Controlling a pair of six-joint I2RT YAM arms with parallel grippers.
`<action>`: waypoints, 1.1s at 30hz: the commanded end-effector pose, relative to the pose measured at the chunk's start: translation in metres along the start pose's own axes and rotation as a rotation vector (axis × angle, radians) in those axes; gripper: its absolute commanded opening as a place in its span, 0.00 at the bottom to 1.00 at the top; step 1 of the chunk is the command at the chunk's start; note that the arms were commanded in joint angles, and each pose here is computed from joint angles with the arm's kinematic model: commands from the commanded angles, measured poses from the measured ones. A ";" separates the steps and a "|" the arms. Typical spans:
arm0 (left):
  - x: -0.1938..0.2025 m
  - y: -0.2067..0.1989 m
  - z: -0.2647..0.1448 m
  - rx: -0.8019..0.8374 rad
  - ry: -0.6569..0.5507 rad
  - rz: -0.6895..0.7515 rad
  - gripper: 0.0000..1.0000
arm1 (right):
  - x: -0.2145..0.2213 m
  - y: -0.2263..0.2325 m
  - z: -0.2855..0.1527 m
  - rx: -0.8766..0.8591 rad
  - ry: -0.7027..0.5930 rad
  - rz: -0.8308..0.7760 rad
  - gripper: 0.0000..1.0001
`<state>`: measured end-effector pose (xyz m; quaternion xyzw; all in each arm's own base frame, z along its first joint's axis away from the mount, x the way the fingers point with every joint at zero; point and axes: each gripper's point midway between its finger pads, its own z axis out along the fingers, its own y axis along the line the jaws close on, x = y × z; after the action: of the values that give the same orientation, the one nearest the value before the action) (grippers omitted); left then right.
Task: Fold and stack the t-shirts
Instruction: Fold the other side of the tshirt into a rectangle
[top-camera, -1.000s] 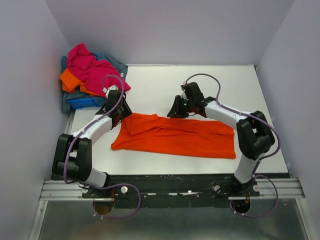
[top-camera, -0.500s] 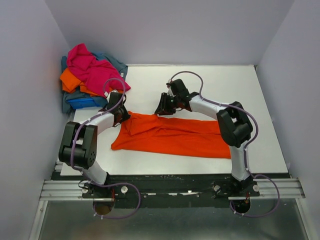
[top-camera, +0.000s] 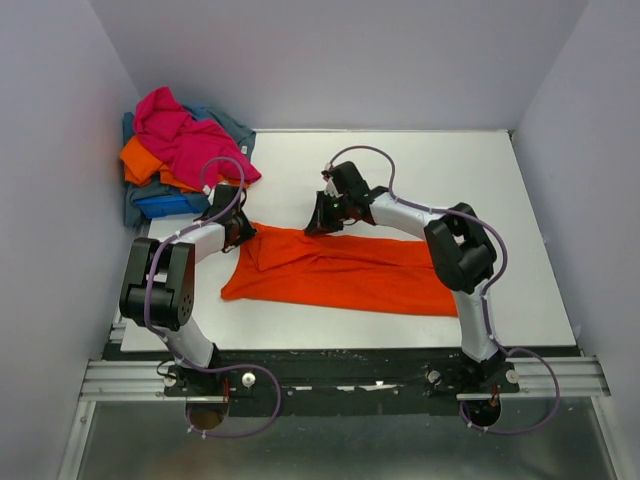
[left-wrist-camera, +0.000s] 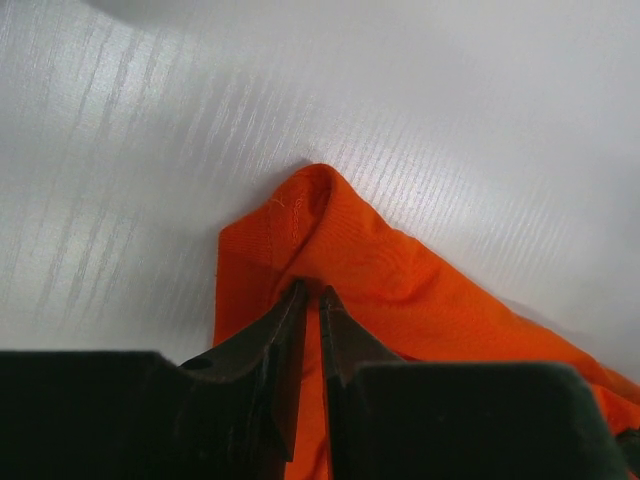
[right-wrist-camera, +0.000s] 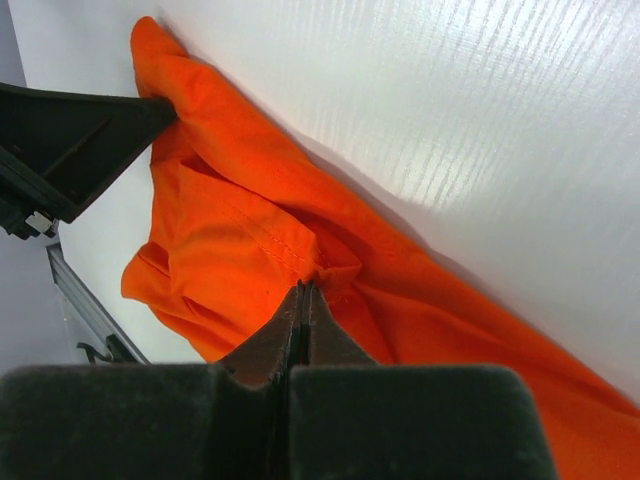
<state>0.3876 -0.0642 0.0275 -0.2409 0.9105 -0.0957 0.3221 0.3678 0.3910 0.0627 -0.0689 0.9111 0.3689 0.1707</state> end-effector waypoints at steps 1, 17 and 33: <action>-0.002 0.004 0.002 -0.010 0.002 0.012 0.24 | 0.006 0.005 -0.008 -0.012 0.013 -0.036 0.01; -0.008 0.006 -0.003 -0.028 -0.015 0.029 0.26 | 0.079 0.004 -0.074 -0.072 0.082 -0.071 0.12; -0.036 -0.007 -0.046 0.015 -0.122 0.020 0.38 | 0.006 0.039 -0.068 -0.070 -0.073 -0.164 0.51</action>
<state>0.3867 -0.0613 0.0579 -0.2293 0.9027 -0.0970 0.3508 0.3133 0.3537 0.1289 -0.1178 0.8908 0.3850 0.2109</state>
